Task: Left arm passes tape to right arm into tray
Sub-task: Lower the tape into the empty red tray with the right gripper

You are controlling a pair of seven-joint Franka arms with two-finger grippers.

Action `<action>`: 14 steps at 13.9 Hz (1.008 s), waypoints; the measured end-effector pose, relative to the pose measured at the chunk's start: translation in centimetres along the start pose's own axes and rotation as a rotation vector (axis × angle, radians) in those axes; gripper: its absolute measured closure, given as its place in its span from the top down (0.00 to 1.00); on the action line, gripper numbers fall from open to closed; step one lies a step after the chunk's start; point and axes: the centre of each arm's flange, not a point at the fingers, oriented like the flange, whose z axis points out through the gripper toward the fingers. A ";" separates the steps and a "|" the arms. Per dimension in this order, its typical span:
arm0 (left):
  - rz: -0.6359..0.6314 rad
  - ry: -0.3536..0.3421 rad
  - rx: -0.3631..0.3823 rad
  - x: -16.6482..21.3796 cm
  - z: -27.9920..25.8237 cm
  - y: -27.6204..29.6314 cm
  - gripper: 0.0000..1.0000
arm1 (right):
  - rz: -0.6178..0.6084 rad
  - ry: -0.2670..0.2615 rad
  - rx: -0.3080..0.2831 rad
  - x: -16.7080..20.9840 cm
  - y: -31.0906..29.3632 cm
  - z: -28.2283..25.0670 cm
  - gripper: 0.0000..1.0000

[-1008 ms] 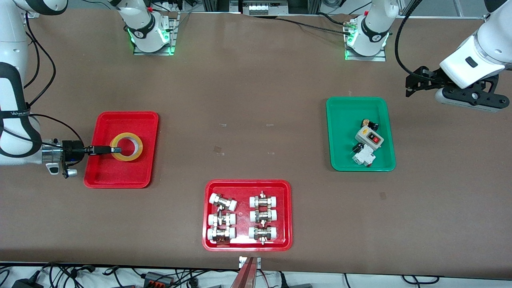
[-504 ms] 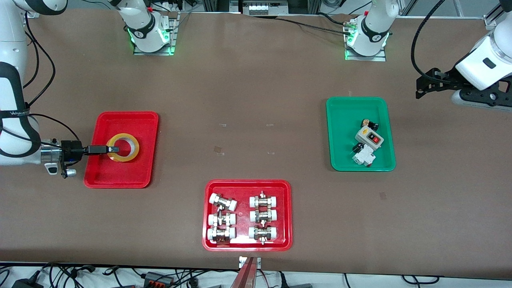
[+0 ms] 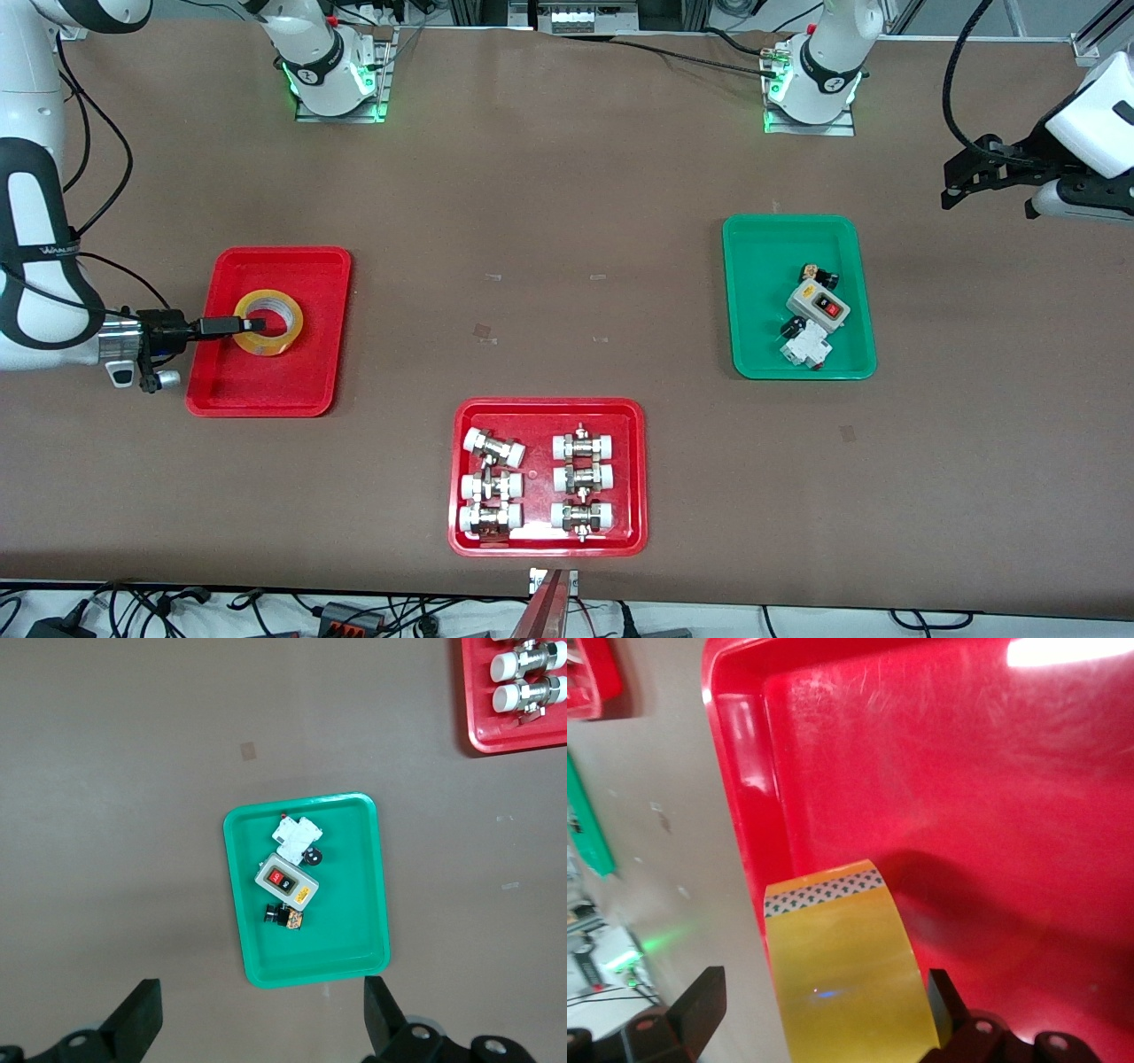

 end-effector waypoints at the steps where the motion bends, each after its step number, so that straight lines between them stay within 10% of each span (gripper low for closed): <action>1: -0.003 -0.002 -0.001 0.1 0.1 -0.2 1.00 | -0.015 -0.008 -0.039 0.2 -0.3 0.0 1.00; 14: -0.002 -0.040 -0.010 1.3 2.2 -0.3 1.00 | -0.210 -0.031 -0.413 2.4 -7.3 -2.3 1.00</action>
